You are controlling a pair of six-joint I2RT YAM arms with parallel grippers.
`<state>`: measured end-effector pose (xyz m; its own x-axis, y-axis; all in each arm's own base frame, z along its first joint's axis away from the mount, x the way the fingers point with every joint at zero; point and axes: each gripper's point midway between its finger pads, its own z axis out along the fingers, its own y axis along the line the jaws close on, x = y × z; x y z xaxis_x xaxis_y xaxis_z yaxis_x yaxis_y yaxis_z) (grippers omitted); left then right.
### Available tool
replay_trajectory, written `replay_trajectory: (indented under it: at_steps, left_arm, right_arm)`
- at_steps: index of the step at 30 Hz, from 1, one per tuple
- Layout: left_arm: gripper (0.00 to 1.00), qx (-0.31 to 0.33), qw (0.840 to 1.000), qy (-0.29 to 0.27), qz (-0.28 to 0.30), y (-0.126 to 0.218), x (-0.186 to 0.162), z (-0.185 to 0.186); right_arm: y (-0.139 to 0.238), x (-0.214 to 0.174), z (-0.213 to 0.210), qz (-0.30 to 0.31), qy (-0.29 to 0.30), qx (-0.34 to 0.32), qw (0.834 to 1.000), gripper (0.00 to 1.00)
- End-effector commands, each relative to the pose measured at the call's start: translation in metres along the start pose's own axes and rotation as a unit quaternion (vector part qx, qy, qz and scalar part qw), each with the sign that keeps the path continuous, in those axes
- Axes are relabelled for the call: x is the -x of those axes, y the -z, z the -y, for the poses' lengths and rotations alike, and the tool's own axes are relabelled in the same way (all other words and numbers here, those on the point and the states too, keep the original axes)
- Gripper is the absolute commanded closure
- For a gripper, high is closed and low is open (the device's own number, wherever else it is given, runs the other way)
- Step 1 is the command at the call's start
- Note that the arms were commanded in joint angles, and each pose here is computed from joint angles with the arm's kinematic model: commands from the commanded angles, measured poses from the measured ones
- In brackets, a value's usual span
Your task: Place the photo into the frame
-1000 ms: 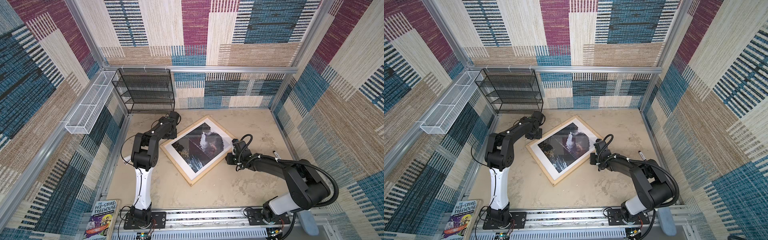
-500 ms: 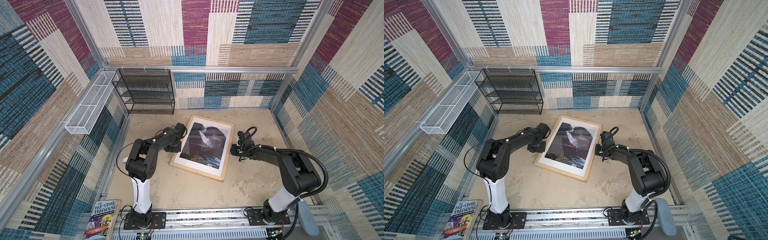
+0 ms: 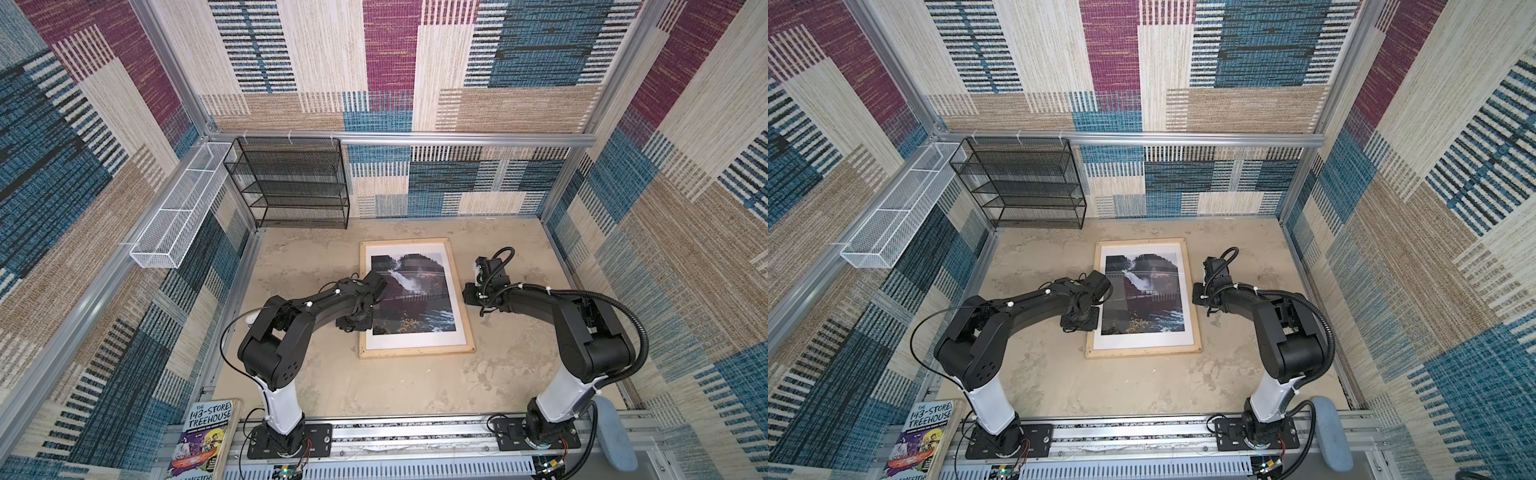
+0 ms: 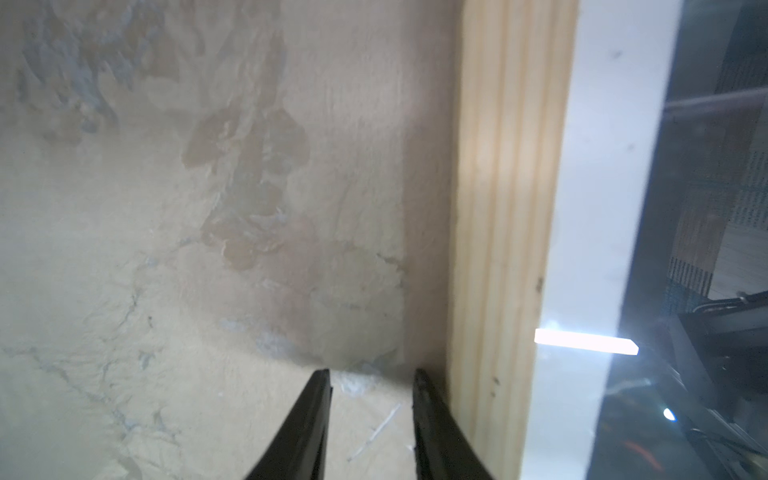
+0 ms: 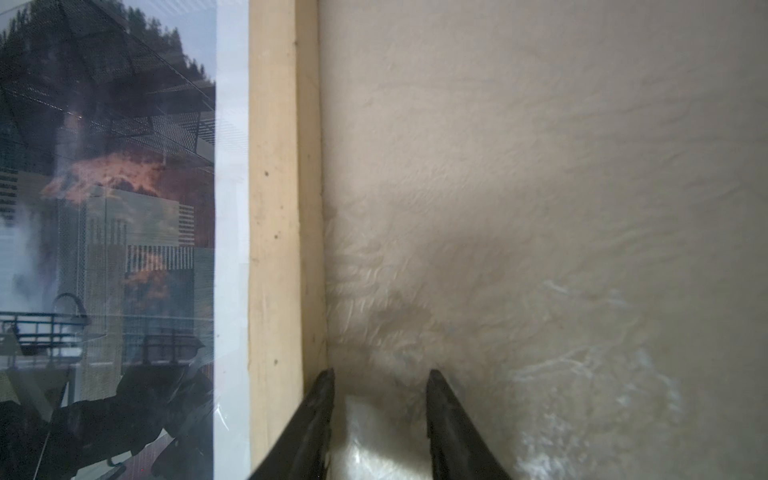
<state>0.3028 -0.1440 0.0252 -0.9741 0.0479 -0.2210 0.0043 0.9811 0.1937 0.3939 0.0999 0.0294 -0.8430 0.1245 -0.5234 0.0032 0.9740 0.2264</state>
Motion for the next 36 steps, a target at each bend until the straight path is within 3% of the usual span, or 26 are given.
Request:
replay_trajectory:
  at_steps: [1, 4, 6, 8, 9, 14, 17, 19, 21, 25, 26, 27, 28, 29, 31, 35, 36]
  left_arm:
    - [0.6, -0.045, 0.999, 0.016, 0.019, 0.007, 0.012, 0.018]
    - [0.57, -0.032, 0.997, 0.014, 0.064, 0.036, 0.034, 0.006]
    - [0.51, -0.028, 0.994, 0.011, 0.109, 0.064, 0.053, -0.005]
    - [0.41, -0.024, 0.988, 0.015, 0.152, 0.089, 0.071, -0.023]
    - [0.03, -0.025, 0.986, 0.017, 0.166, 0.098, 0.078, -0.032]
    - [0.01, -0.002, 0.972, 0.069, 0.223, 0.123, 0.096, -0.102]
    - [0.01, 0.039, 0.956, 0.085, 0.28, 0.123, 0.099, -0.141]
    - [0.0, 0.069, 0.937, 0.106, 0.325, 0.121, 0.097, -0.165]
    - [0.0, 0.043, 0.922, 0.09, 0.375, 0.107, 0.093, -0.165]
    - [0.0, 0.024, 0.874, 0.082, 0.479, 0.084, 0.075, -0.167]
    - [0.0, 0.033, 0.85, 0.094, 0.517, 0.087, 0.074, -0.172]
    - [0.0, 0.04, 0.84, 0.114, 0.529, 0.08, 0.067, -0.178]
    - [0.0, 0.035, 0.842, 0.136, 0.521, 0.066, 0.062, -0.185]
    - [0.0, 0.029, 0.839, 0.153, 0.522, 0.062, 0.063, -0.192]
    - [0.0, -0.012, 0.861, 0.134, 0.491, 0.052, 0.069, -0.188]
    - [0.0, -0.017, 0.851, 0.163, 0.499, 0.023, 0.077, -0.201]
    - [0.01, -0.034, 0.842, 0.142, 0.519, 0.024, 0.085, -0.194]
  right_arm:
    - [0.007, -0.002, -0.008, -0.005, -0.007, 0.029, 1.0, 0.6]
    - [0.032, 0.02, 0.007, 0.043, -0.021, 0.014, 0.999, 0.57]
    - [0.056, 0.04, 0.02, 0.089, -0.028, 0.003, 0.996, 0.45]
    - [0.084, 0.061, 0.039, 0.144, -0.035, -0.019, 0.989, 0.27]
    - [0.094, 0.068, 0.048, 0.161, -0.041, -0.031, 0.986, 0.0]
    - [0.155, 0.088, 0.1, 0.26, -0.079, -0.142, 0.952, 0.0]
    - [0.171, 0.089, 0.111, 0.325, -0.09, -0.16, 0.928, 0.0]
    - [0.169, 0.086, 0.12, 0.351, -0.065, -0.182, 0.916, 0.0]
    - [0.163, 0.082, 0.12, 0.376, -0.036, -0.182, 0.908, 0.0]
    - [0.151, 0.068, 0.117, 0.42, 0.002, -0.161, 0.893, 0.0]
    - [0.149, 0.065, 0.114, 0.434, 0.015, -0.153, 0.888, 0.0]
    - [0.149, 0.06, 0.111, 0.451, 0.027, -0.146, 0.88, 0.0]
    - [0.146, 0.064, 0.107, 0.452, 0.038, -0.138, 0.881, 0.0]
    - [0.135, 0.066, 0.105, 0.426, 0.052, -0.134, 0.893, 0.01]
    - [0.125, 0.073, 0.107, 0.414, 0.073, -0.144, 0.896, 0.0]
    - [0.129, 0.073, 0.112, 0.419, 0.063, -0.144, 0.894, 0.0]
    - [0.13, 0.072, 0.112, 0.421, 0.062, -0.141, 0.894, 0.0]
